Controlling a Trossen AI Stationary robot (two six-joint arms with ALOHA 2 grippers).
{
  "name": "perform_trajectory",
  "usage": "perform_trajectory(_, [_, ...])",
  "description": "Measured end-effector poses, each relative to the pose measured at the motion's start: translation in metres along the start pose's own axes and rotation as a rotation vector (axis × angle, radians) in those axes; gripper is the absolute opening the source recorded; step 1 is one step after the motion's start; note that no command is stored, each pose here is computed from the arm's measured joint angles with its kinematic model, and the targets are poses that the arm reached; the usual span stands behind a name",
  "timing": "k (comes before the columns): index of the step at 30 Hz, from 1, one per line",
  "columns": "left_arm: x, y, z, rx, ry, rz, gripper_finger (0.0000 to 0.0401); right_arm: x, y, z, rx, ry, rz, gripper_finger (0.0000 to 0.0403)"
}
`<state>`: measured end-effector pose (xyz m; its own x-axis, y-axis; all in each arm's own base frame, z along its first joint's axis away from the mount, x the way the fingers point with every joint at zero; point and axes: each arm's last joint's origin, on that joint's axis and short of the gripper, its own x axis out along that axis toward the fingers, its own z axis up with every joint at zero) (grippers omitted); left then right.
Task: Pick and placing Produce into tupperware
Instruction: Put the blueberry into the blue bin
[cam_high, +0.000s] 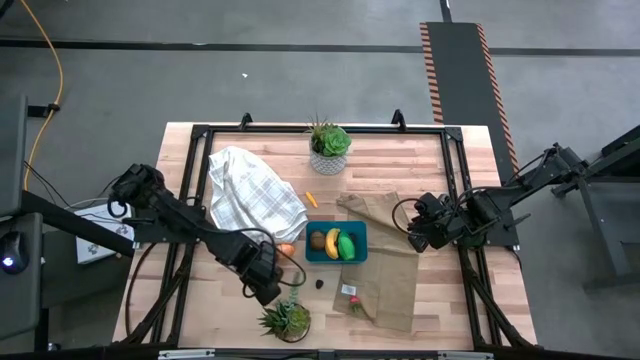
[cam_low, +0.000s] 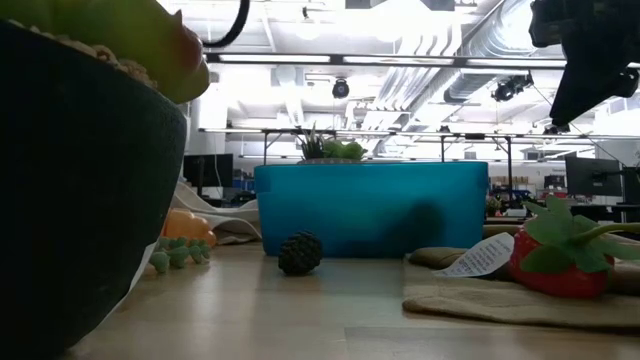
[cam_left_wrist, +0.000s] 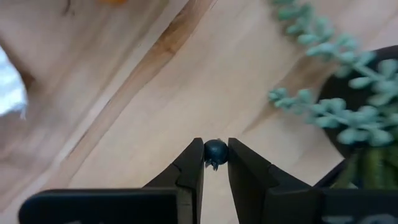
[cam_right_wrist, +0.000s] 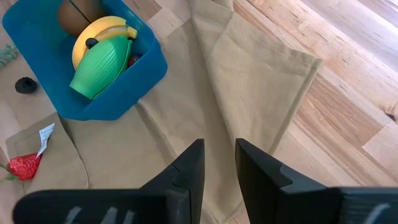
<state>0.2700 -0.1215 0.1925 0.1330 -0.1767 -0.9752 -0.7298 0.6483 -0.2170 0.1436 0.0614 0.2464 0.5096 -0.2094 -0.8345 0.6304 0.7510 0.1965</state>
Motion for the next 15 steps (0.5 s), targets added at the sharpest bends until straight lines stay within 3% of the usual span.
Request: perform_trajectory(15, [-0.069, -0.039, 0.014, 0.220, -0.228, -0.081, 0.0051, 0.000, 0.001, 0.000, 0.009, -0.004, 0.010, 0.0081])
